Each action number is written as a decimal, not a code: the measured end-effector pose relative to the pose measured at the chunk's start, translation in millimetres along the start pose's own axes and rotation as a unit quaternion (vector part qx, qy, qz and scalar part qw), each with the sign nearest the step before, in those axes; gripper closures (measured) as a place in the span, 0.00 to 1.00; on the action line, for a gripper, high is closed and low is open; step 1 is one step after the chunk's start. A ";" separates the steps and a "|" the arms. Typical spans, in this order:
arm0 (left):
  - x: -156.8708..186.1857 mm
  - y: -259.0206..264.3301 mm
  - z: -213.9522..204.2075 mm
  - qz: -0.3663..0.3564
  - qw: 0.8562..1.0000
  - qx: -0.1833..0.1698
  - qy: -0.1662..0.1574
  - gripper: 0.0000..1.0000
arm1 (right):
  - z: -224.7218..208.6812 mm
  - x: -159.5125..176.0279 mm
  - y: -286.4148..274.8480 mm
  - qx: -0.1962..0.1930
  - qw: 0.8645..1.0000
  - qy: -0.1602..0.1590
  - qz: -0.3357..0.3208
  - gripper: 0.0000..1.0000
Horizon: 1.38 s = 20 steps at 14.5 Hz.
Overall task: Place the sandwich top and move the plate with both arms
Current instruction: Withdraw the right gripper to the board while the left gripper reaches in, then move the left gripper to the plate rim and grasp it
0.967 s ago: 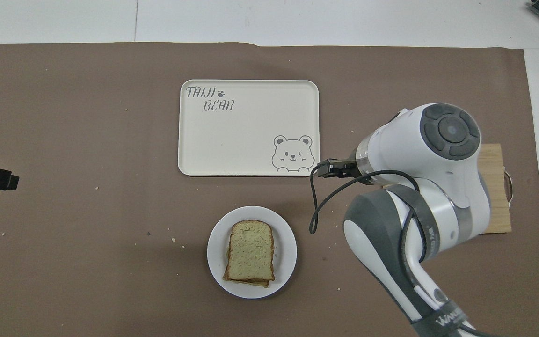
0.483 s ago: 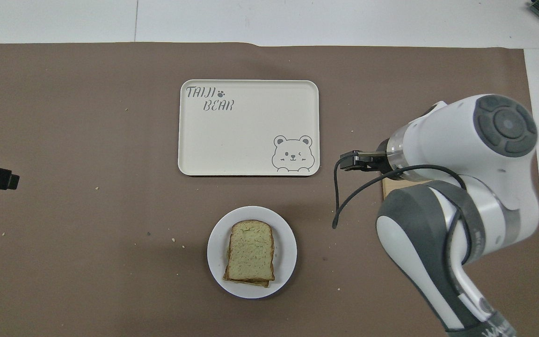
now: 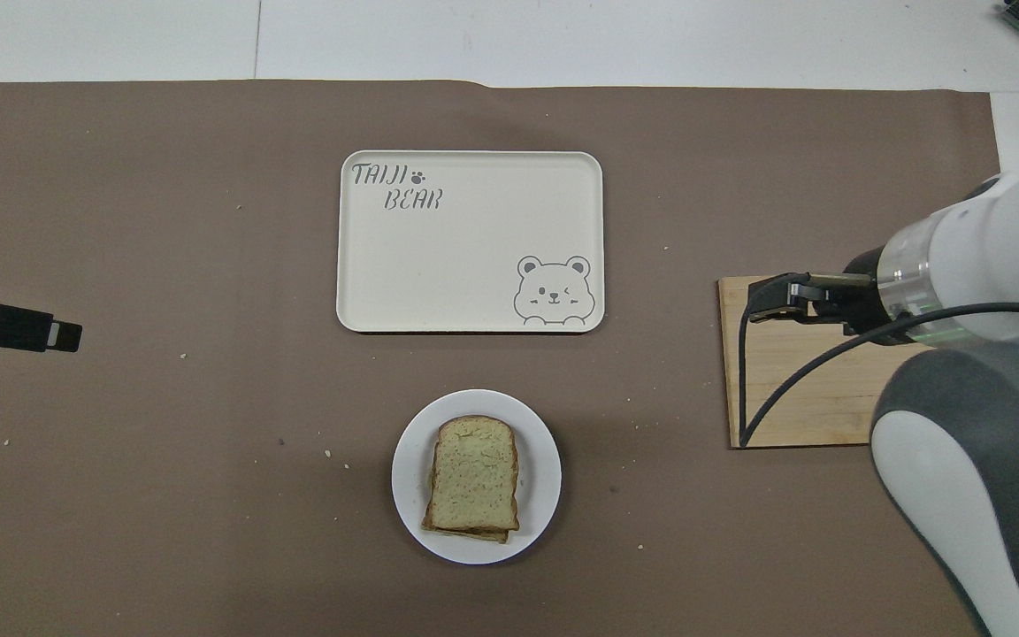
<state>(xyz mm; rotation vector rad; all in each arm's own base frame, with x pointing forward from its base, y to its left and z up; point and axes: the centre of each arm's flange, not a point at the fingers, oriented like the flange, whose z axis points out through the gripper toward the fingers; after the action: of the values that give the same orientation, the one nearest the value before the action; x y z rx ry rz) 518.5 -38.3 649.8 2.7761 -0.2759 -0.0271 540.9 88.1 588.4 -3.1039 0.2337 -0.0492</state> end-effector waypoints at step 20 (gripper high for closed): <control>10.9 -21.7 180.1 -0.045 0.981 -0.186 0.014 0.00 | -73.0 -0.2 98.4 -0.009 0.998 -0.014 -0.053 0.00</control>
<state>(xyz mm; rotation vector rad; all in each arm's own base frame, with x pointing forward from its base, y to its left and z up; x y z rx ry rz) 523.7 -81.9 473.5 2.4127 -0.1215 -0.0555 523.5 -11.0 658.3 -3.1304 0.0698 -0.0071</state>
